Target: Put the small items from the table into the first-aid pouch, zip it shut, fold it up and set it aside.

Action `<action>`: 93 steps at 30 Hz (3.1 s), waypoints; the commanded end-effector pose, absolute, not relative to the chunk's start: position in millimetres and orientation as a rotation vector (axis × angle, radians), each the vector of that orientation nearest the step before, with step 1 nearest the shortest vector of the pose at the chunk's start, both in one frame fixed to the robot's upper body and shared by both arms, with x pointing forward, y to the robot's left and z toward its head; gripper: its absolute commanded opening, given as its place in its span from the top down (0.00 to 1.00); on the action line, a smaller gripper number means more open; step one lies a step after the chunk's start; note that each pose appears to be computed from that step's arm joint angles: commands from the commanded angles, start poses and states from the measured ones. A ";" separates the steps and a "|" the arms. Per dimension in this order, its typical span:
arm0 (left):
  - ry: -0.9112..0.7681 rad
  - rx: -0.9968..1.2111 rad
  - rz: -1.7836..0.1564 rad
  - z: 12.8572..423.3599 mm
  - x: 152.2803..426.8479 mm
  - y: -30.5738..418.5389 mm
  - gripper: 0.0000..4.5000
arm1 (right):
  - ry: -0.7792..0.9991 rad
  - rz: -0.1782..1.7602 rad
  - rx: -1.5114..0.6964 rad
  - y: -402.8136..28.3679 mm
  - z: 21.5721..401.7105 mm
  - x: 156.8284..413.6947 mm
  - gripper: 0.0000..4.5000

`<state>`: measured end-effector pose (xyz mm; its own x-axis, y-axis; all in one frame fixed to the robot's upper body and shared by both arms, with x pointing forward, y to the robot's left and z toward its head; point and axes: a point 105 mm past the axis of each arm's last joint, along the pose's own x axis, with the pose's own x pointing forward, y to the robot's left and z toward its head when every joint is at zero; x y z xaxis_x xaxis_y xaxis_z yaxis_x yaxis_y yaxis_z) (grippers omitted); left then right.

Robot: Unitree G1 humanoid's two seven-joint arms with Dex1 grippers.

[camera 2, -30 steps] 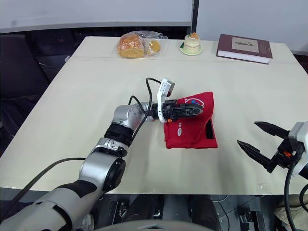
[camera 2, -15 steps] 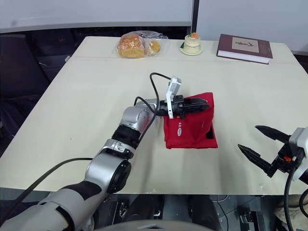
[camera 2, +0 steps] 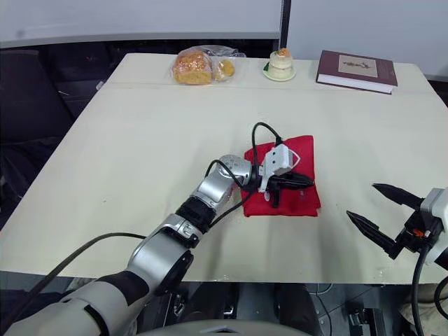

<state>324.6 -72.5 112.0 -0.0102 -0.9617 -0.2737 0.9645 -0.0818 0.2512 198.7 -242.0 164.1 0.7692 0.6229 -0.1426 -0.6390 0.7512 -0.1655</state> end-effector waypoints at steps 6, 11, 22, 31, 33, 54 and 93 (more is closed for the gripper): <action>0.115 0.605 -1.732 71.5 306.1 -72.1 0.98 | 0.054 0.690 -0.232 -241.8 169.0 197.6 0.00; 0.133 0.615 -1.851 66.4 289.6 -68.2 0.98 | 0.056 0.687 -0.232 -242.2 168.6 196.7 0.00; 0.031 0.376 -1.972 127.7 284.7 -74.2 0.98 | 0.058 0.690 -0.229 -241.7 168.2 196.7 0.00; -0.084 0.305 -1.536 189.8 360.5 -82.2 0.98 | 0.045 0.693 -0.217 -236.5 167.4 198.6 0.00; -0.061 0.363 -1.479 184.1 369.7 -81.0 0.98 | 0.044 0.692 -0.217 -236.8 167.1 199.1 0.00; 0.277 0.342 -1.218 95.0 386.4 -62.5 0.98 | 0.045 0.675 -0.221 -232.9 166.6 194.9 0.00; 0.111 0.349 -1.352 227.3 265.6 158.2 0.00 | 0.538 0.777 0.167 -168.8 97.4 283.4 0.12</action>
<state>270.6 158.8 214.3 0.2131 -0.9318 -0.2939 0.9743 0.1803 0.1347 287.6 -175.6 100.2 0.6188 0.6787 -0.3955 -0.6059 0.7328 0.3096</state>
